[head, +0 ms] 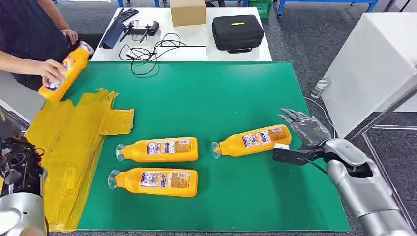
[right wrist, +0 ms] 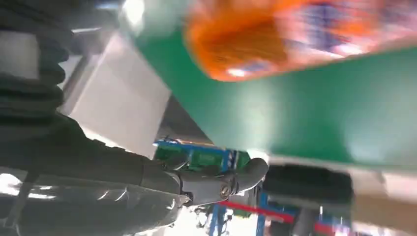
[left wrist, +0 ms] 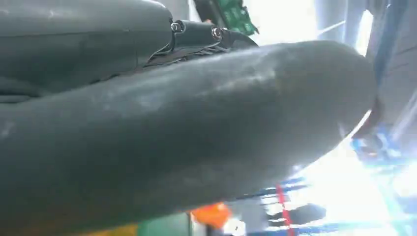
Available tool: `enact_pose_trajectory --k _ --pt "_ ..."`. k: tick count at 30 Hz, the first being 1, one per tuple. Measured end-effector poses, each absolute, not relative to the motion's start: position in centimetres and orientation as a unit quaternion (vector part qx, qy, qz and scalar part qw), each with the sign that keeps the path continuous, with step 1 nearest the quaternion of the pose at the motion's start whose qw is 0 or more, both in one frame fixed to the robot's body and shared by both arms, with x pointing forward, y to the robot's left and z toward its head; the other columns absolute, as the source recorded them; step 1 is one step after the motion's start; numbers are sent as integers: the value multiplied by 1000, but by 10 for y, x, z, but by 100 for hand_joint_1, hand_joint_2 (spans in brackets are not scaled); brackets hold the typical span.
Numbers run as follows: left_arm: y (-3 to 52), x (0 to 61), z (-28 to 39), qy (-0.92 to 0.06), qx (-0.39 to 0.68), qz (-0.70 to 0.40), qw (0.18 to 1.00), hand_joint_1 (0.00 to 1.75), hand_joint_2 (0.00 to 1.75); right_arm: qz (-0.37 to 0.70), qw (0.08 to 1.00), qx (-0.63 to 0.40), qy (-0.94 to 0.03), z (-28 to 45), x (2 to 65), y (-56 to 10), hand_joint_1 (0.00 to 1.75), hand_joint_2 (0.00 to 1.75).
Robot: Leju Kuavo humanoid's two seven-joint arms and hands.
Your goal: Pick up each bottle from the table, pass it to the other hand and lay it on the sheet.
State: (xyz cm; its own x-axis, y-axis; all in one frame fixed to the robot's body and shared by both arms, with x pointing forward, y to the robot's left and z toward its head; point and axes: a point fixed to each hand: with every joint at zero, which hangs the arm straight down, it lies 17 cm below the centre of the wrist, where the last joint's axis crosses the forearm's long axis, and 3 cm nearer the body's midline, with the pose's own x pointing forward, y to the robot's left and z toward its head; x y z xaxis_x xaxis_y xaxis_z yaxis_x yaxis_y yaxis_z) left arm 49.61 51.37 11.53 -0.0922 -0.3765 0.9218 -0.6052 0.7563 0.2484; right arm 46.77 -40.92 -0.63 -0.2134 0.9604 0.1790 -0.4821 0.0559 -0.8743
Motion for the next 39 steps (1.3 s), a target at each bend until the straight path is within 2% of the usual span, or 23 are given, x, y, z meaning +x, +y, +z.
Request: enact_pose_trajectory --k 7,14,26,39 --pt "491 504 128 -751 324 75 570 0 0 646 579 -282 -409 -4 466 -460 0 175" --pt "494 497 131 -758 315 112 560 0 0 673 572 -264 -386 -5 469 -460 0 175" --pt "510 476 138 -766 323 134 539 0 0 719 531 -213 -394 7 518 -360 0 175" --pt "516 472 142 -767 330 131 534 0 0 728 516 -200 -404 -3 520 -314 0 175"
